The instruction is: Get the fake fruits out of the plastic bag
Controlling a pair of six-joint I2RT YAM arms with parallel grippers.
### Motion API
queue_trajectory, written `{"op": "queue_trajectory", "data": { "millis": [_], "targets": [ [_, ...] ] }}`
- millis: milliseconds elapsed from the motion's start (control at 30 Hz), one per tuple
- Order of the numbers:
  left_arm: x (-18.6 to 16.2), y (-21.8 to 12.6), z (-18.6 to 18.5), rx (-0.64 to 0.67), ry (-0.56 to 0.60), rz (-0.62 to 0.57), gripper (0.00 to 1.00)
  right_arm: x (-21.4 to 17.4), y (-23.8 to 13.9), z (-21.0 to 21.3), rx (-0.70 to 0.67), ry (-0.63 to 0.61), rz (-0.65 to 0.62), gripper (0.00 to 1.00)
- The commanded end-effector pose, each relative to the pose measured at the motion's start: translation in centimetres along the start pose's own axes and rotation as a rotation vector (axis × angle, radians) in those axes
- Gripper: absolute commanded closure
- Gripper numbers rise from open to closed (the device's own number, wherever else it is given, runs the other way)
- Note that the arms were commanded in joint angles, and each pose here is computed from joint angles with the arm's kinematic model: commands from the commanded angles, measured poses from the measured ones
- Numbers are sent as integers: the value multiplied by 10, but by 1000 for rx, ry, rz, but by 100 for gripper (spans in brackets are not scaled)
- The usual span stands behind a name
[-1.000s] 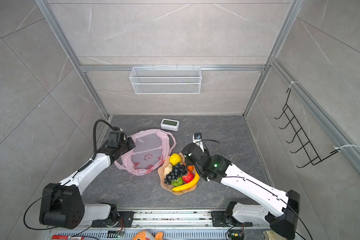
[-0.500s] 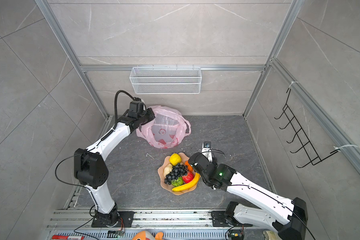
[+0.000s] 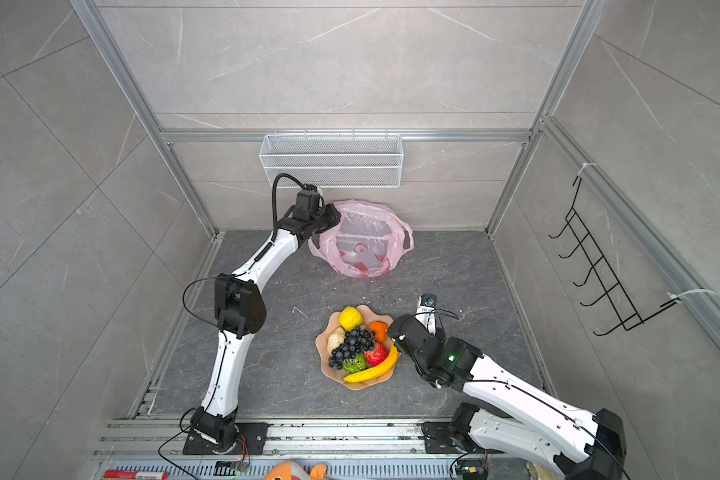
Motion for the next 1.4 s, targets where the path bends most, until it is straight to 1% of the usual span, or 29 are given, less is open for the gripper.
{"op": "queue_trajectory", "data": {
  "millis": [0, 100, 167, 267, 300, 367, 467, 500, 533, 567, 667, 800, 900, 967, 1067, 1233, 1367],
  "targets": [
    [3, -9, -18, -52, 71, 22, 58, -11, -2, -5, 42, 62, 29, 28],
    [3, -27, -24, -18, 128, 27, 44, -13, -6, -8, 91, 101, 9, 28],
    [2, -42, -24, 27, 149, 37, 38, -14, -8, -8, 120, 112, -4, 26],
    [0, -80, -26, 122, 189, 44, 30, -16, -10, -11, 127, 116, 1, 25],
    [-3, -96, -23, 161, 201, 38, 27, -17, -12, -12, 133, 112, 6, 23],
    [-15, -125, -14, 185, 210, 30, 22, -20, -15, -13, 167, 100, 10, 19],
    [-40, -172, 11, 219, 201, 24, 20, -27, -18, -20, 190, 116, 6, 6],
    [-50, -187, 21, 235, 195, 24, 20, -30, -17, -21, 206, 122, 7, 3],
    [-59, -199, 31, 248, 185, 22, 20, -32, -17, -21, 218, 133, 11, 2],
    [-75, -209, 48, 266, 166, 38, 19, -34, -16, -20, 235, 150, 14, 0],
    [-112, -236, 83, 266, 113, 55, 19, -41, -11, -15, 292, 205, 32, 0],
    [-158, -256, 119, 234, 12, 132, 18, -49, -4, -3, 401, 283, 52, 0],
    [-187, -264, 134, 176, -73, 201, 19, -60, 4, -2, 433, 336, 65, 0],
    [-203, -269, 141, 148, -121, 234, 19, -67, 9, 0, 467, 403, 67, 0],
    [-221, -274, 146, 107, -167, 257, 18, -78, 19, 0, 495, 486, 72, 0],
    [-251, -274, 150, 84, -191, 315, 18, -90, 31, 1, 531, 575, 60, 0],
    [-265, -273, 153, 92, -209, 335, 23, -89, 36, 10, 589, 609, 48, 0]
  ]
}}
Point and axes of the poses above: each gripper's point midway between its finger pads, its own y axis out along the fingers, its own z axis along the line the jaws close on, x = y × z, the point moved 6 cm from there along -y, back along the fingers, and after that the axes turned 9 degrees about -y, right-handed, at the moved point
